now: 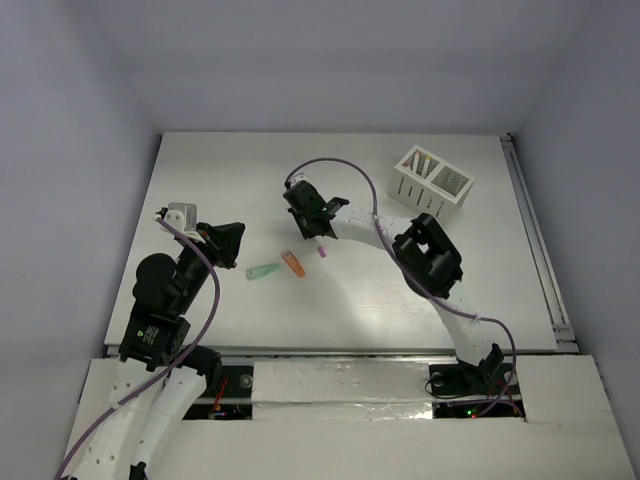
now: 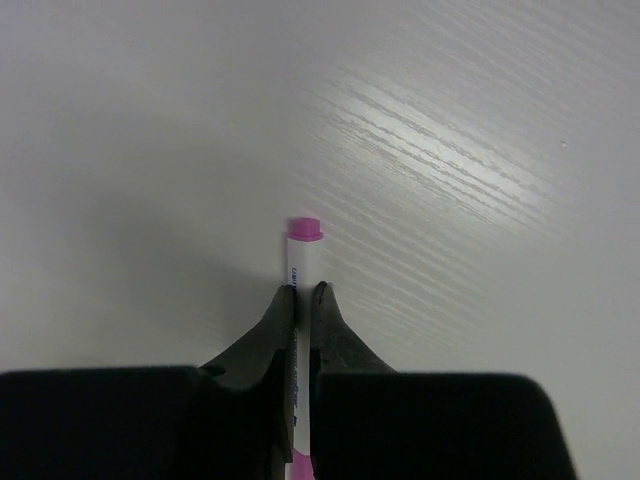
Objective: Sort the stationery into containers
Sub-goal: Pick up the pen from the center of the board, then place the pen in the storage box.
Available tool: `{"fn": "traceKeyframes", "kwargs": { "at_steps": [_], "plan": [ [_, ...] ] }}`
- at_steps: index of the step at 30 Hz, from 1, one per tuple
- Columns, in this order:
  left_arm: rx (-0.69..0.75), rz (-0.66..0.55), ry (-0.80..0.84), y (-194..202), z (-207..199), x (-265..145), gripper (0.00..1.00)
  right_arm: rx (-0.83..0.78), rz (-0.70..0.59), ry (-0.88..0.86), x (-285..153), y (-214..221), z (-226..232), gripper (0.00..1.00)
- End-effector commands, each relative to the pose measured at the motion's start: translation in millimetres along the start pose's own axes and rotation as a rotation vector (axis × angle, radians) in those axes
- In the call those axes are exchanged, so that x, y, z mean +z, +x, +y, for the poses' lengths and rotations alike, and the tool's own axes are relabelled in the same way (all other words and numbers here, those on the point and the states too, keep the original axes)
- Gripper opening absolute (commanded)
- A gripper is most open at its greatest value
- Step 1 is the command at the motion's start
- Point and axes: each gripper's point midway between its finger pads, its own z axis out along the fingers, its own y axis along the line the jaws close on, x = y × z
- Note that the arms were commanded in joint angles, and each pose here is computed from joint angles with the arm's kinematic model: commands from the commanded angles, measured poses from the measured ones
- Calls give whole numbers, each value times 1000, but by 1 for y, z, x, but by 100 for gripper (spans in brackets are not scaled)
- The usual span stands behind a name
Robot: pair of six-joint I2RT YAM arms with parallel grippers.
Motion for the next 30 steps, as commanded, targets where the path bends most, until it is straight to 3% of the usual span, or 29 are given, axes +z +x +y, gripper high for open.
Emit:
{"fn": "traceKeyframes", "kwargs": {
  "at_steps": [1,8,11,16,22,30],
  "plan": [
    [22,-82,39,-27,-11,-4,5,-23,4,53,-2,3,-7,0],
    [23,-82,37,-26,-10,-3,5,96,-259,97,-61,-75,-42,0],
    [21,-80,36,-26,-10,-3,5,206,-432,132,-105,-126,-98,0],
    [23,-82,37,-26,-11,-4,6,366,-643,324,-147,-161,-235,0],
    [23,-79,34,-25,-10,-3,7,437,-708,544,-150,-163,-347,0],
    [25,-70,40,-24,-11,-1,13,380,-668,653,-132,-156,-386,0]
  ]
}}
